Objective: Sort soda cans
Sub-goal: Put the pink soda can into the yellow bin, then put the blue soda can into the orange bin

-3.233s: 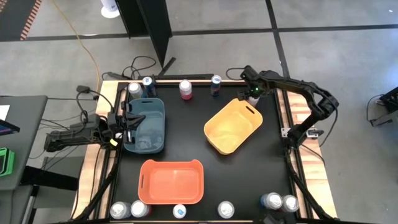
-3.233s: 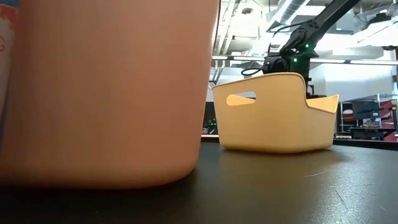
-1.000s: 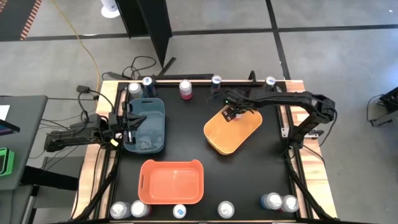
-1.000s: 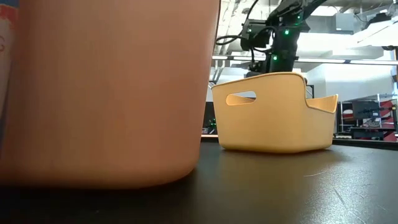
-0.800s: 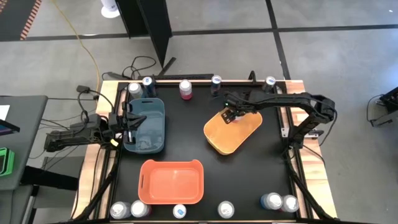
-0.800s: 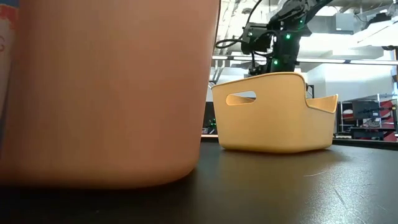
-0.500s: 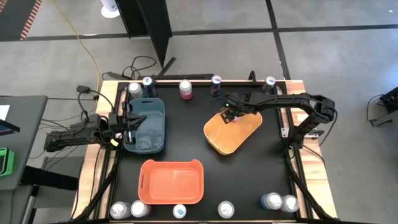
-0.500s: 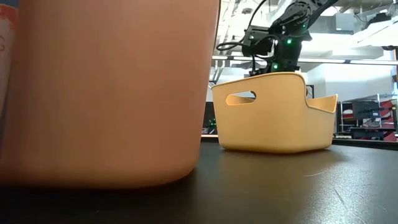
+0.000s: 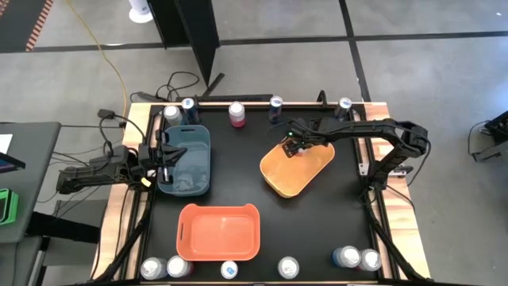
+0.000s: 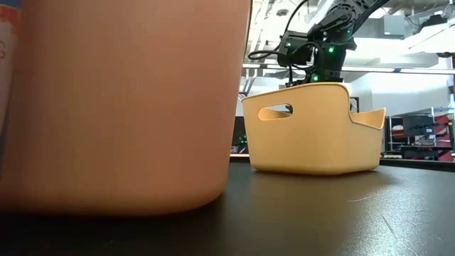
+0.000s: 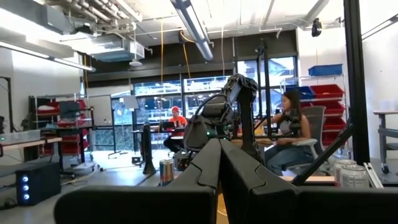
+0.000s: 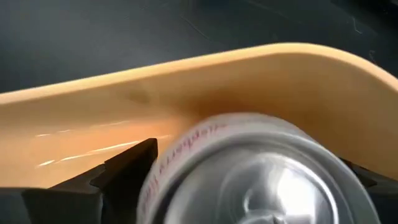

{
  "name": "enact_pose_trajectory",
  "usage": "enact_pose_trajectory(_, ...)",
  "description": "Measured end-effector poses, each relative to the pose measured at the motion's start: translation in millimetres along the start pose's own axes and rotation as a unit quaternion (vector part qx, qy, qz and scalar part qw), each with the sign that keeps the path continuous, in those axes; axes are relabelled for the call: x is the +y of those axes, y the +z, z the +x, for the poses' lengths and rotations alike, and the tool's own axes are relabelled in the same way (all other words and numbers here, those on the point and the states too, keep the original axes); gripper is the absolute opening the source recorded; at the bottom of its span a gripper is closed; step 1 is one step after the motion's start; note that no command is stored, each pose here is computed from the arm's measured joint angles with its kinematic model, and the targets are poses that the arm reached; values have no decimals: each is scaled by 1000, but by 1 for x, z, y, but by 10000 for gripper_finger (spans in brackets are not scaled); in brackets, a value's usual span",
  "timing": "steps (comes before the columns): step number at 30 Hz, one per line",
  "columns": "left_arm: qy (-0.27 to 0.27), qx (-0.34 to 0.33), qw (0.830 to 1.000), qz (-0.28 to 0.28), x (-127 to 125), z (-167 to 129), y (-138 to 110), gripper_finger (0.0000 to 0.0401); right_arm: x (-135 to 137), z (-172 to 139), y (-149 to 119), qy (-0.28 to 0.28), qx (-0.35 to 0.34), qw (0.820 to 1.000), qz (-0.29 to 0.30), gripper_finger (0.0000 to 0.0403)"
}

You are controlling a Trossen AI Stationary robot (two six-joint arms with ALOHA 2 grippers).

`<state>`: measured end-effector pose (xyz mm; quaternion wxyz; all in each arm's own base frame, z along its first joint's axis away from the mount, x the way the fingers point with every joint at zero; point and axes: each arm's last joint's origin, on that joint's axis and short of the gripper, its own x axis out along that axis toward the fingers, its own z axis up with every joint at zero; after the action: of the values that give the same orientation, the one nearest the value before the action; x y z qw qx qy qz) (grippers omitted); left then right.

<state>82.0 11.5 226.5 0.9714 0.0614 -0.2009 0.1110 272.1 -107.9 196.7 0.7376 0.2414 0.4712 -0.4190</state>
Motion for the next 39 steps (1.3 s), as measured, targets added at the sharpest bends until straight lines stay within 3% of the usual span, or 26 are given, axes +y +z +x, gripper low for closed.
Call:
enact_pose_trajectory(5,0,0,1000,0,0,0,0,2,0,0,0,1,-1,1000,-2,397)
enact_pose_trajectory(12,0,0,1000,0,0,0,0,2,-2,-10,2,10,-15,1000,-11,392)
enact_pose_trajectory(32,0,0,1000,0,0,0,0,2,-37,-102,4,86,-155,984,22,392)
enact_pose_trajectory(36,0,0,1000,0,0,0,0,2,-60,-113,1,28,-172,982,68,390)
enact_pose_trajectory(39,0,0,1000,0,0,0,0,2,-83,-111,-1,-26,-145,982,119,388)
